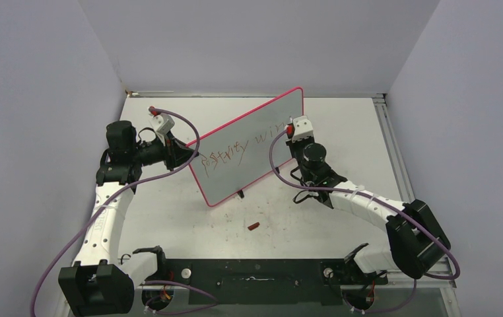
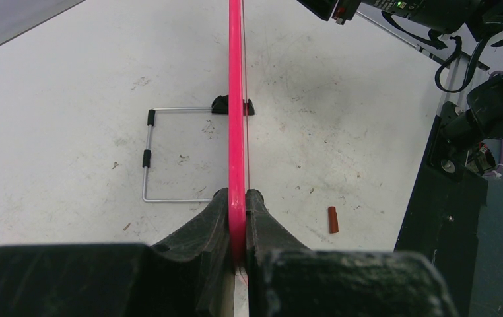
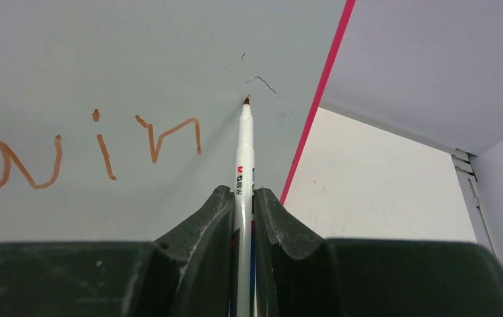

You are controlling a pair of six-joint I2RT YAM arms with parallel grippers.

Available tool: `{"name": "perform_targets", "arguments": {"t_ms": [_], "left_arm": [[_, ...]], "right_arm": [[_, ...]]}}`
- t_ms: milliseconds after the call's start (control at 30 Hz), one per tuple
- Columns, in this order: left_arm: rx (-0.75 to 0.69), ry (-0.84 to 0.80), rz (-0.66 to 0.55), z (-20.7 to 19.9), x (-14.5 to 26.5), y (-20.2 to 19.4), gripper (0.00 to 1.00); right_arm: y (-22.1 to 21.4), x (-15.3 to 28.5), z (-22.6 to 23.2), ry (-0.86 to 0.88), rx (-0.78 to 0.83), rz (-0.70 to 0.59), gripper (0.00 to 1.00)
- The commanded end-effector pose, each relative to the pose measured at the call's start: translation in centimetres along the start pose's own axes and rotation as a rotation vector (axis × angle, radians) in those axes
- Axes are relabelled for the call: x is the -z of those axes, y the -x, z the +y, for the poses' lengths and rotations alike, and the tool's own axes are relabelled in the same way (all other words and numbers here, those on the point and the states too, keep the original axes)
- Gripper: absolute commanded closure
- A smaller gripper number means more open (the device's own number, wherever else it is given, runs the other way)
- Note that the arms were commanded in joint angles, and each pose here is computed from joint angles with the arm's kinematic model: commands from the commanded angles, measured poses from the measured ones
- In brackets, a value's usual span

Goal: Write a sentence on the whiteboard

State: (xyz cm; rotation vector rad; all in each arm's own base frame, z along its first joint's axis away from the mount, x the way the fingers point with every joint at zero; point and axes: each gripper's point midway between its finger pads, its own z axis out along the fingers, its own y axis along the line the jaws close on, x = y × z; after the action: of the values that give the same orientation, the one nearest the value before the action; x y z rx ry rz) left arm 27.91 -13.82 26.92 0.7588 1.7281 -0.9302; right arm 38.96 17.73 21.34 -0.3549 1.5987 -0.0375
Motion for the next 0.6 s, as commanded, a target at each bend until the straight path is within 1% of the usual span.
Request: {"name": "perform_targets", "arguments": {"t_ms": [0, 300, 567], "left_arm": [[-0.029, -0.002, 0.016, 0.0, 0.1, -0.2, 1.0], [-0.03, -0.003, 0.014, 0.0, 0.2, -0.2, 1.0], [-0.027, -0.004, 0.015, 0.0, 0.2, -0.2, 1.0]], "right_arm": [[2.6, -0.8, 0.4, 0.036, -0.019, -0.077, 0.95], [0.9, 0.1, 1.9, 0.102, -0.021, -0.05, 0.95], [-0.8, 0.4, 2.1, 0.101, -0.025, -0.007, 0.95]]}}
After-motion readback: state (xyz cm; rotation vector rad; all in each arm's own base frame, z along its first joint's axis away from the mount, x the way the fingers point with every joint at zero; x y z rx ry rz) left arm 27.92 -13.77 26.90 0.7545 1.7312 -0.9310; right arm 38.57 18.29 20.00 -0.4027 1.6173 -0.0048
